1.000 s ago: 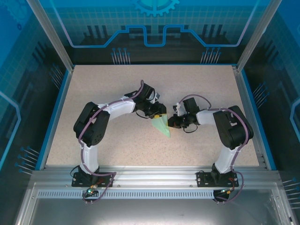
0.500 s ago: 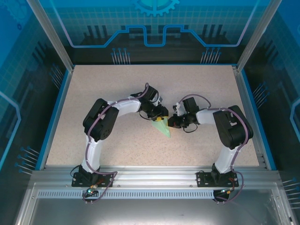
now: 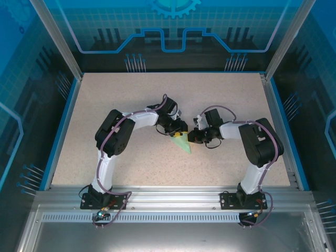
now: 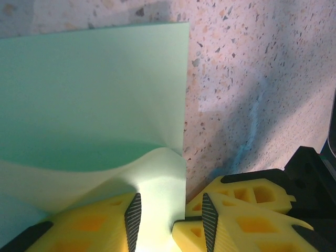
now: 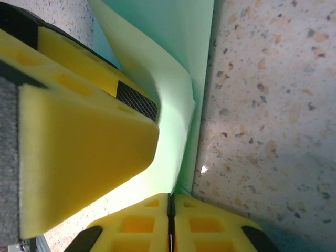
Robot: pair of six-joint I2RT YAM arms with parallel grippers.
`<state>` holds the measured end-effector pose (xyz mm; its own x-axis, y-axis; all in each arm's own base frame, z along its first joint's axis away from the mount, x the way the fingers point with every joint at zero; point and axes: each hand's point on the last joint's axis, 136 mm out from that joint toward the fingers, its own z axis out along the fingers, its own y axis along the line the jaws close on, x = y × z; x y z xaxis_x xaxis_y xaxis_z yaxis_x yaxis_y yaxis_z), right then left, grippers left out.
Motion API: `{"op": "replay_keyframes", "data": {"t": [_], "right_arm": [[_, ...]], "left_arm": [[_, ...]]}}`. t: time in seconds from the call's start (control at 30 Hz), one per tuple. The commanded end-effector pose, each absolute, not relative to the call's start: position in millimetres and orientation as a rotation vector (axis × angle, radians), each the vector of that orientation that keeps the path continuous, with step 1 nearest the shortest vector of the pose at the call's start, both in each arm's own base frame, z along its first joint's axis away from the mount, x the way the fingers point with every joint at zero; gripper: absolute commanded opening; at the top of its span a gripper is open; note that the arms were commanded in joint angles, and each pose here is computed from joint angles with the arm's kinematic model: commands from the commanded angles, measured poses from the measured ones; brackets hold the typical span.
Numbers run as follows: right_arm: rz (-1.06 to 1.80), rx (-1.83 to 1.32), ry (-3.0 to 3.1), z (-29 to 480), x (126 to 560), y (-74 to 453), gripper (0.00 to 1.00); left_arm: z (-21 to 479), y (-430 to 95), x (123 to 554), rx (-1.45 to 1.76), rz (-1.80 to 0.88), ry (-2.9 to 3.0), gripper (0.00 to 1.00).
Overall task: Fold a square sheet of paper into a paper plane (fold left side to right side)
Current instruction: Fourth fold the wing at the center of the table.
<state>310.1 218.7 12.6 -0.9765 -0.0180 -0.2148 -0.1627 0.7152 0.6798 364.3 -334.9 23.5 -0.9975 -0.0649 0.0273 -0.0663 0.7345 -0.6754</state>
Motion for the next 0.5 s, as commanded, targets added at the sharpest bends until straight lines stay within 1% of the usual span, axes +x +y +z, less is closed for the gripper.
{"op": "replay_keyframes", "data": {"t": [0.0,0.1,0.2,0.3,0.47], "right_arm": [[1.027,-0.101,2.807,8,296,201,0.18],[1.019,-0.13,2.767,31,297,201,0.25],[1.02,-0.141,2.751,44,291,199,0.29],[1.092,-0.15,2.734,53,279,204,0.3],[1.204,-0.208,2.715,59,263,224,0.27]], "left_arm": [[-17,-318,352,0.16,1.004,-2.917,0.4],[-22,-318,347,0.165,0.998,-2.911,0.4],[-24,-319,345,0.166,1.0,-2.91,0.4],[-25,-321,344,0.161,1.0,-2.911,0.4],[-23,-321,345,0.159,1.001,-2.912,0.4]]}}
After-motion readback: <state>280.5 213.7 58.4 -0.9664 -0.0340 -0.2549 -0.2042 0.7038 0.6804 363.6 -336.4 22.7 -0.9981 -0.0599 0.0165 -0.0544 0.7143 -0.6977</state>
